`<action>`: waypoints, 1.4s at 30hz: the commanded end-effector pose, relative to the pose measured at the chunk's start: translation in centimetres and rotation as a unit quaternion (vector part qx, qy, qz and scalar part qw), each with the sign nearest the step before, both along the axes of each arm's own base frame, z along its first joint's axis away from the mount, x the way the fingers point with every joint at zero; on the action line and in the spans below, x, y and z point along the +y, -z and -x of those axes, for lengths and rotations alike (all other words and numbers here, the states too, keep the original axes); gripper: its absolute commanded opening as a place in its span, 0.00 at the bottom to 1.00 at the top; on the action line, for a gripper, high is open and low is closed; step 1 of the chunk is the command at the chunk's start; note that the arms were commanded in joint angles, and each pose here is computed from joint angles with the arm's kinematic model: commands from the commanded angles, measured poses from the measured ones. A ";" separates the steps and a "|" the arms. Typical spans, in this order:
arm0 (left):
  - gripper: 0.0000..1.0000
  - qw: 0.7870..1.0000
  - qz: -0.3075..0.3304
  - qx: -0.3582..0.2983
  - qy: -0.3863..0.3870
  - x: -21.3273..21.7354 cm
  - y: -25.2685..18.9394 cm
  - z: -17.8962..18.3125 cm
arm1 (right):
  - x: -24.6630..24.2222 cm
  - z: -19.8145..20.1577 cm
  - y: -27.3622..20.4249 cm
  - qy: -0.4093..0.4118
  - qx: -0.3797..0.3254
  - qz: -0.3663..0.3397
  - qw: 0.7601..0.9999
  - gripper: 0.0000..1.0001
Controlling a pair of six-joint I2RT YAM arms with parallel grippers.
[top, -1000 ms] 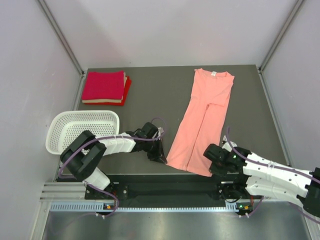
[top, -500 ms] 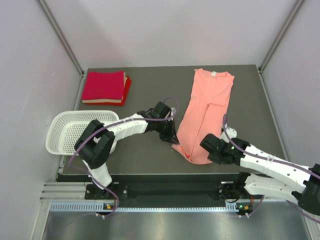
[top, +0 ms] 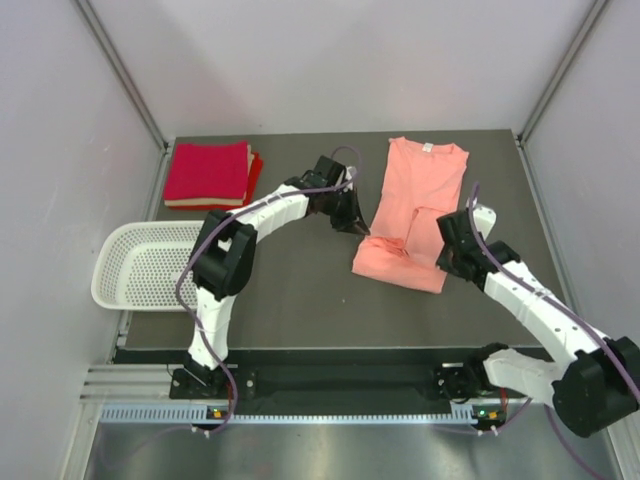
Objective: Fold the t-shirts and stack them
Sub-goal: Fold the tshirt
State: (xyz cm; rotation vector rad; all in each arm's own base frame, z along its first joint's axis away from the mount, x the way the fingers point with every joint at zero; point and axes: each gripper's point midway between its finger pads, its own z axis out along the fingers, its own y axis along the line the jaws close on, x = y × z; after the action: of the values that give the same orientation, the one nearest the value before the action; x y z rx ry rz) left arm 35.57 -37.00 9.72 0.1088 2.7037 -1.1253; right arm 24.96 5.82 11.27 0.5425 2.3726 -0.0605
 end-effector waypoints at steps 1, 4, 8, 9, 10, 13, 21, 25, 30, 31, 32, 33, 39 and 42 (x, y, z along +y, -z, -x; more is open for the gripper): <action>0.00 0.997 0.062 -0.046 0.003 -1.7 -3.1 -3.7 | 0.0 -4.7 -2.9 -0.042 -0.068 0.004 0.997 0.00; 0.00 0.994 0.096 -0.051 0.001 -2.5 -3.8 -5.8 | -0.1 -6.5 -3.4 -0.053 -0.085 -0.012 0.995 0.00; 0.00 0.991 0.119 -0.052 -0.005 -2.8 -3.5 -8.1 | -1.2 -8.4 -2.9 -0.045 -0.090 -0.015 0.995 0.00; 0.00 0.991 0.125 -0.050 -0.007 -2.8 -3.4 -8.5 | -1.5 -8.7 -2.8 -0.042 -0.089 -0.018 0.995 0.00; 0.00 0.990 0.135 -0.048 -0.012 -3.0 -3.0 -9.2 | -1.5 -9.3 -2.8 -0.044 -0.093 -0.024 0.994 0.00; 0.00 0.986 0.161 -0.050 -0.016 -3.0 -2.8 -10.6 | -2.6 -10.6 -2.2 -0.037 -0.095 -0.035 0.994 0.00; 0.00 0.973 0.213 -0.090 -0.001 -3.9 -4.2 -12.8 | -2.8 -13.1 -1.5 -0.061 -0.099 -0.063 0.991 0.00; 0.00 0.970 0.224 -0.092 -0.006 -4.6 -3.9 -14.4 | -3.3 -14.2 -1.4 -0.057 -0.099 -0.063 0.991 0.00; 0.00 0.970 0.224 -0.088 -0.033 -4.2 -2.7 -16.1 | -4.0 -15.5 -0.5 -0.049 -0.092 -0.068 0.992 0.00; 0.00 0.970 0.223 -0.088 -0.037 -4.1 -2.2 -16.5 | -4.0 -16.0 -0.8 -0.052 -0.096 -0.070 0.992 0.01; 0.00 0.970 0.224 -0.088 -0.040 -4.0 -2.1 -16.7 | -4.2 -16.2 -0.1 -0.051 -0.086 -0.069 0.993 0.01; 0.00 0.969 0.227 -0.088 -0.043 -3.9 -1.9 -17.1 | -4.3 -16.6 -0.1 -0.050 -0.087 -0.070 0.993 0.01; 0.16 0.966 0.237 -0.086 -0.048 -4.3 -0.9 -18.1 | -5.8 -18.1 1.9 -0.028 -0.070 -0.082 0.994 0.12; 0.21 0.964 0.248 -0.088 -0.043 -4.3 -1.3 -18.3 | -5.9 -18.5 2.9 -0.027 -0.054 -0.093 0.994 0.17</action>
State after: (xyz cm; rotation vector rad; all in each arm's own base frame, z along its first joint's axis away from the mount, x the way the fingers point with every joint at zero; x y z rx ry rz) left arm 52.29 -40.92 7.05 -0.0685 2.3275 -1.5882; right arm 40.87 0.44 6.44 0.5640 2.3714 0.1688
